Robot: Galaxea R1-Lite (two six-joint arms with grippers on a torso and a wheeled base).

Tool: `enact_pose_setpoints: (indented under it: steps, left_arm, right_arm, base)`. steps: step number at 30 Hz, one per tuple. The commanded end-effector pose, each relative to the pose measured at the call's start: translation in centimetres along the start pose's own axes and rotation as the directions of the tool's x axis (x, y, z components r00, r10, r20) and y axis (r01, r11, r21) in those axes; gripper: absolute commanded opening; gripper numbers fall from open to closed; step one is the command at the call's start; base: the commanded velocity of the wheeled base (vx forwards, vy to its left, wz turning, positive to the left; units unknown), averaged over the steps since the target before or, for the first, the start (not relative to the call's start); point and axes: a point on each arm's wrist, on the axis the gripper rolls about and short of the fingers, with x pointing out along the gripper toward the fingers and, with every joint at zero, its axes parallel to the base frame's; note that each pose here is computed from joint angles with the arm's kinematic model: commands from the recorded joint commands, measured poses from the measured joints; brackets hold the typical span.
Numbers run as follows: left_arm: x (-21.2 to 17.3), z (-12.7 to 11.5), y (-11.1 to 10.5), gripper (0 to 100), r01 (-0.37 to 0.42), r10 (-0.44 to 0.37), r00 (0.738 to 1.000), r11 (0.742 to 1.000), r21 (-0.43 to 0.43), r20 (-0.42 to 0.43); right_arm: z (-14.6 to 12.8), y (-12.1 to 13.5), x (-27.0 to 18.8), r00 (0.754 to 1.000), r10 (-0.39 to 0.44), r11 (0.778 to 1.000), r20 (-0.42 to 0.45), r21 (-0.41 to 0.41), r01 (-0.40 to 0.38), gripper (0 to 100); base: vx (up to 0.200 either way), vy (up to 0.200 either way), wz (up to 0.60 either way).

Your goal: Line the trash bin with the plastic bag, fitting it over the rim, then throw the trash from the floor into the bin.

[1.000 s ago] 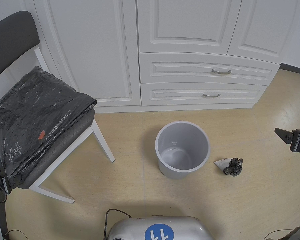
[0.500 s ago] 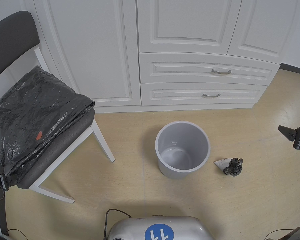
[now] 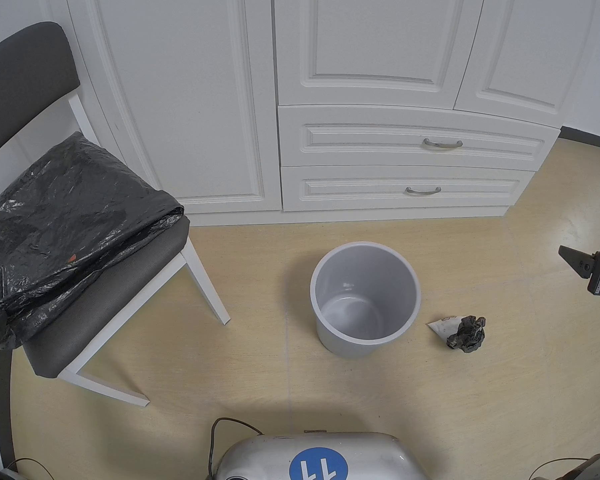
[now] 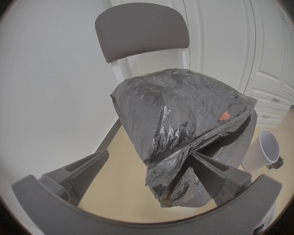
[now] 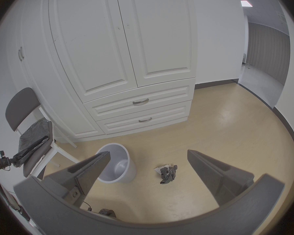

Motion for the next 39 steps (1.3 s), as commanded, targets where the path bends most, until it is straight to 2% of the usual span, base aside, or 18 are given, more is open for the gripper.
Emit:
enact_pose_setpoints:
  steps: [1,5,6,18,21,23,25,26,29,34,39]
  left_arm:
    - [-0.2,-1.8,-0.4,100,0.009,-0.010,0.999,1.000,-0.022,-0.042]
    - [0.1,-3.0,-0.6,100,0.028,-0.030,0.995,1.000,-0.012,-0.097]
    - [0.6,-3.7,-0.5,100,0.039,-0.039,0.990,0.999,-0.003,-0.136]
    - [2.0,-5.3,0.1,100,0.032,-0.037,0.987,0.999,-0.034,-0.158]
    - [2.2,-5.1,0.3,100,0.023,-0.033,0.990,0.997,-0.074,-0.139]
    - [2.4,-4.5,0.4,100,0.015,-0.027,0.995,0.991,-0.130,-0.092]
    - [2.4,-4.5,0.4,100,0.019,-0.030,0.996,0.990,-0.137,-0.084]
    - [2.7,-4.2,0.5,100,0.074,-0.081,0.996,0.982,-0.172,-0.033]
    - [2.4,-3.9,0.8,100,0.093,-0.092,0.996,0.975,-0.200,0.015]
    - [1.2,-3.1,0.9,100,0.074,-0.059,0.995,0.978,-0.193,0.080]
    - [0.5,-2.4,0.7,100,0.101,-0.081,0.989,0.981,-0.167,0.123]
  right_arm:
    - [0.0,0.0,-0.1,1.000,0.004,1.000,0.006,-0.002,-0.004,100]
    - [0.1,0.1,-0.3,1.000,0.004,1.000,0.012,-0.003,-0.004,100]
    - [0.1,0.1,-0.3,1.000,0.005,1.000,0.014,-0.003,-0.005,100]
    - [0.1,0.1,-0.4,1.000,0.005,1.000,0.015,-0.003,-0.005,100]
    - [0.1,0.1,-0.4,1.000,0.005,1.000,0.015,-0.003,-0.005,100]
    - [0.2,0.1,-0.4,1.000,0.005,1.000,0.017,-0.003,-0.005,100]
    - [0.2,0.1,-0.4,1.000,0.005,1.000,0.017,-0.003,-0.005,100]
    - [0.1,0.1,-0.4,1.000,0.005,1.000,0.014,-0.003,-0.005,100]
    - [0.1,0.1,-0.4,1.000,0.005,1.000,0.014,-0.005,-0.005,100]
    - [-0.1,0.0,-0.4,1.000,0.006,1.000,0.009,-0.007,-0.005,100]
    - [-0.1,0.1,-0.3,1.000,0.007,1.000,0.006,-0.007,-0.006,100]
  base:
    - [0.000,0.000,0.00]
    - [0.000,0.000,0.00]
    - [0.000,0.000,0.00]
    - [0.000,0.000,0.00]
    - [0.000,0.000,0.00]
    - [0.000,0.000,0.00]
    - [0.000,0.000,0.00]
    - [0.000,0.000,0.00]
    - [0.000,0.000,0.00]
    - [0.000,0.000,0.00]
    - [0.000,0.000,0.00]
